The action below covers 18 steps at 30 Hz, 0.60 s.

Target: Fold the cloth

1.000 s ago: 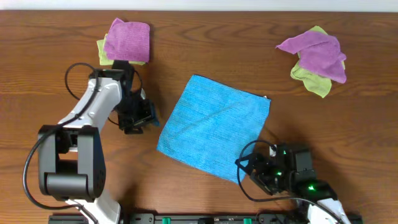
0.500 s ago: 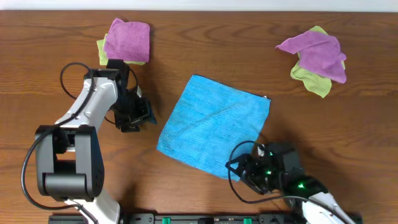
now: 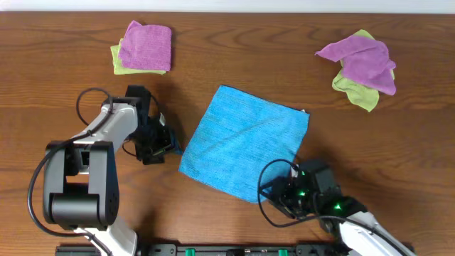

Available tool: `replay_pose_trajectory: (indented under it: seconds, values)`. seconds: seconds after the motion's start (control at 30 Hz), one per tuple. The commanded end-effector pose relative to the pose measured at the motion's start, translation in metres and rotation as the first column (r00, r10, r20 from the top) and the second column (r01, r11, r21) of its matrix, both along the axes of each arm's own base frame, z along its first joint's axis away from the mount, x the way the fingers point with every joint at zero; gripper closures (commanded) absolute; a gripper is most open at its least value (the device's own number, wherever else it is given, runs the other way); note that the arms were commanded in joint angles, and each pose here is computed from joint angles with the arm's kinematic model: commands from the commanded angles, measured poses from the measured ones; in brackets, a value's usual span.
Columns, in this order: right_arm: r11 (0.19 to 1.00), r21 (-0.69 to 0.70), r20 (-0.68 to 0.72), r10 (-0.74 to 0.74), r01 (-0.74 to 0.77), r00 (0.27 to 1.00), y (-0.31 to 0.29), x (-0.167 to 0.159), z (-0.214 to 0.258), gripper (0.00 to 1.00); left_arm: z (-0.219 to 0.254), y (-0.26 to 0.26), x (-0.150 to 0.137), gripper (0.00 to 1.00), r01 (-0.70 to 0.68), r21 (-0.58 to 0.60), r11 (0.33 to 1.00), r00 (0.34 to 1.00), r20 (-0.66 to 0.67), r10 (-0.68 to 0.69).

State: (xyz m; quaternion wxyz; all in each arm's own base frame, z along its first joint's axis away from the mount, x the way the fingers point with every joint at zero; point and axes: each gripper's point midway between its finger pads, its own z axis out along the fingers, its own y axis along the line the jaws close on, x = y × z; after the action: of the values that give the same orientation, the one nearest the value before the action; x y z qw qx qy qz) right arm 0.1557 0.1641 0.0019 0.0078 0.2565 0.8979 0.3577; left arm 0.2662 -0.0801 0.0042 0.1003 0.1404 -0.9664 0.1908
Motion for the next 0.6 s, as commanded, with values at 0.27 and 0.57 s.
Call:
replay_pose_trajectory:
  seconds: [0.27, 0.57]
  values:
    - [0.962, -0.251, -0.046, -0.124, 0.109, 0.991, -0.046, -0.016, -0.048, 0.99, 0.001, -0.011, -0.001, 0.31, 0.004, -0.078, 0.997, 1.000, 0.026, -0.001]
    - [0.966, -0.230, -0.015, -0.126, 0.120, 0.992, -0.042, -0.008, -0.045, 0.99, -0.004, -0.023, -0.006, 0.33, -0.004, -0.164, 0.986, 0.999, 0.037, 0.010]
